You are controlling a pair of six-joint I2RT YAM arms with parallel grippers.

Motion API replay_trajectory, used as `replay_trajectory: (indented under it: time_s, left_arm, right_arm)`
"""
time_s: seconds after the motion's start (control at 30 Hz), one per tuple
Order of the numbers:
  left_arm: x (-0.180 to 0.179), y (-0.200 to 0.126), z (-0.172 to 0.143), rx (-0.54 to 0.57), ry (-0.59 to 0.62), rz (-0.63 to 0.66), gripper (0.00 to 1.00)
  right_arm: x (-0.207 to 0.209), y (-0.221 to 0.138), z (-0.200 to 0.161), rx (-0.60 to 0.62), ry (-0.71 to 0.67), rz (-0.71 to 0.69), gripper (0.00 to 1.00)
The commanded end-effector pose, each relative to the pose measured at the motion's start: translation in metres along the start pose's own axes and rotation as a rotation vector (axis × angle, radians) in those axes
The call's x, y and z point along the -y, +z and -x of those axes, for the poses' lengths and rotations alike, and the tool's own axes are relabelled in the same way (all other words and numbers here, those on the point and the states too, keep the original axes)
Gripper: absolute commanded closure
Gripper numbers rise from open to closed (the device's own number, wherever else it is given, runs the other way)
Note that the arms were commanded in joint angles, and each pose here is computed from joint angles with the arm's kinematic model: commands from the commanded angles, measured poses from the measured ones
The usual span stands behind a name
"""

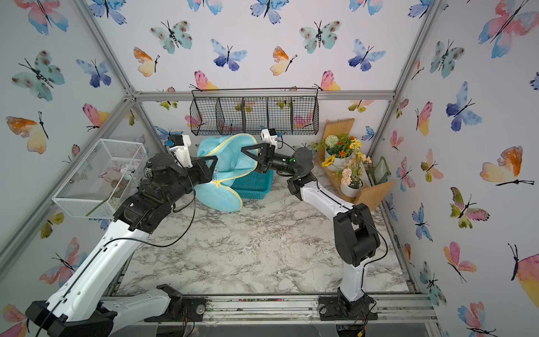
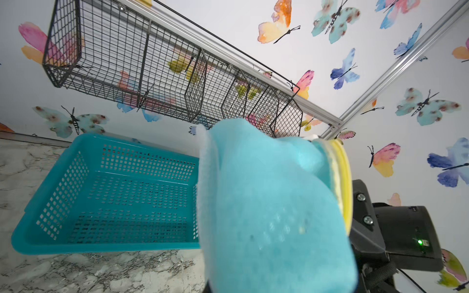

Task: Turn the laundry bag inside out
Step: Turn over the laundry bag.

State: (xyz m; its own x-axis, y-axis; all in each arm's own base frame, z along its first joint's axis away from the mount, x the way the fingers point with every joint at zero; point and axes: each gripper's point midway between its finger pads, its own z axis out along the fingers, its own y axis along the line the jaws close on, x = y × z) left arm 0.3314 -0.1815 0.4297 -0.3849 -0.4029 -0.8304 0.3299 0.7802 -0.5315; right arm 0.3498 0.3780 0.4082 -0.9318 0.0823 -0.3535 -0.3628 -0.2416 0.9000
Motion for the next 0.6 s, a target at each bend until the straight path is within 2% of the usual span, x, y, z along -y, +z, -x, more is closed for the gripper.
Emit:
replay_trajectory:
  time_s: [0.0,0.13,0.2,0.33,0.37,0.47,0.57]
  left_arm:
    - [0.02,-0.004,0.008,0.009,-0.025,-0.097,1.0]
    - [0.026,-0.003,0.012,0.005,-0.02,-0.111,1.0]
    - [0.029,-0.003,0.014,0.005,-0.021,-0.121,1.0]
    - [0.037,-0.003,0.019,0.007,-0.035,-0.154,1.0]
    - [0.038,-0.002,0.02,0.007,-0.036,-0.161,1.0]
    - [0.044,-0.003,0.024,0.013,-0.041,-0.184,1.0]
    - [0.047,-0.002,0.026,0.016,-0.066,-0.215,1.0]
  right_arm:
    - [0.012,-0.002,-0.008,-0.052,-0.042,-0.135,0.19]
    - [0.037,-0.004,-0.003,-0.063,-0.05,-0.297,0.09]
    - [0.044,-0.004,-0.001,-0.065,-0.053,-0.346,0.07]
    - [0.05,-0.001,0.001,-0.07,-0.034,-0.316,0.08]
    - [0.048,0.001,0.0,-0.076,-0.025,-0.286,0.11]
    - [0.034,0.003,-0.005,-0.079,-0.005,-0.144,0.3]
    - [0.022,0.002,-0.009,-0.074,0.026,-0.014,0.37]
